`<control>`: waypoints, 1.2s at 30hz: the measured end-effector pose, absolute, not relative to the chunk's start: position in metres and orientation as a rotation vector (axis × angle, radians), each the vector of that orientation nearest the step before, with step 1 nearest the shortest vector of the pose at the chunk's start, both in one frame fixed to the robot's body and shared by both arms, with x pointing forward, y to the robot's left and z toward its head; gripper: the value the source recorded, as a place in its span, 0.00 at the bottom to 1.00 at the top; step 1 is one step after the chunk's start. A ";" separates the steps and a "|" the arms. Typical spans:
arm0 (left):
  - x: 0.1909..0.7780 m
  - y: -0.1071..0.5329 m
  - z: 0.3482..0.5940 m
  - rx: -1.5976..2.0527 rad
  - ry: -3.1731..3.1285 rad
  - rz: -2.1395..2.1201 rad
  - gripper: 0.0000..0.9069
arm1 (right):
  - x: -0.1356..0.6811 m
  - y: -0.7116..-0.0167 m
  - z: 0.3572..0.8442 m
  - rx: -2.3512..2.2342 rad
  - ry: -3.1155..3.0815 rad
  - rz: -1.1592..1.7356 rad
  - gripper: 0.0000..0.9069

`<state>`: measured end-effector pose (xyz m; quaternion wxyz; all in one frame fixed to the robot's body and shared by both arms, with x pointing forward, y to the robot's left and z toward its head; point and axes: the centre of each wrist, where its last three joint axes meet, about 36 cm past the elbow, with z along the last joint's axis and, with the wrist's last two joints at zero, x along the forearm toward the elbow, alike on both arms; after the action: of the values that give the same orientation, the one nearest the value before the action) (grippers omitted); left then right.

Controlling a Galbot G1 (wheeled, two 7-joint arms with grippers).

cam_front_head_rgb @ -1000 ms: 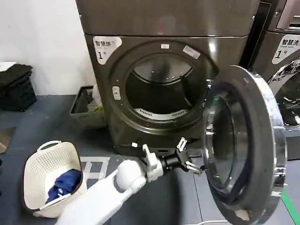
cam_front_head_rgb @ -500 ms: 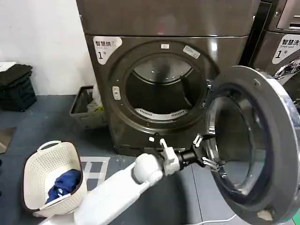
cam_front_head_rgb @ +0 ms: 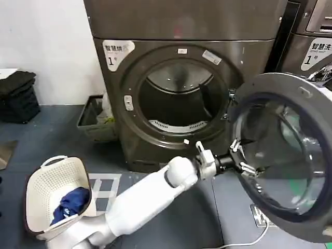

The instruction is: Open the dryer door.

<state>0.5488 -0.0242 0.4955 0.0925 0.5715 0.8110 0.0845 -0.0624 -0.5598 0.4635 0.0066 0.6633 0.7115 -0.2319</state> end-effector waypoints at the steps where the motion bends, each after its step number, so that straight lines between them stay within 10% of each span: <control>1: 0.552 -0.027 0.497 1.685 2.421 0.249 1.00 | -0.063 -0.559 0.463 2.079 2.223 -0.723 1.00; 36: 0.552 -0.064 0.505 1.688 2.466 0.191 1.00 | -0.088 -0.557 0.465 2.534 1.937 -0.688 1.00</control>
<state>0.5520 -0.0636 0.5050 0.0734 0.5621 0.8214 0.0636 -0.0880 -0.5568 0.4653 -0.0605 0.7752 0.5925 -0.2103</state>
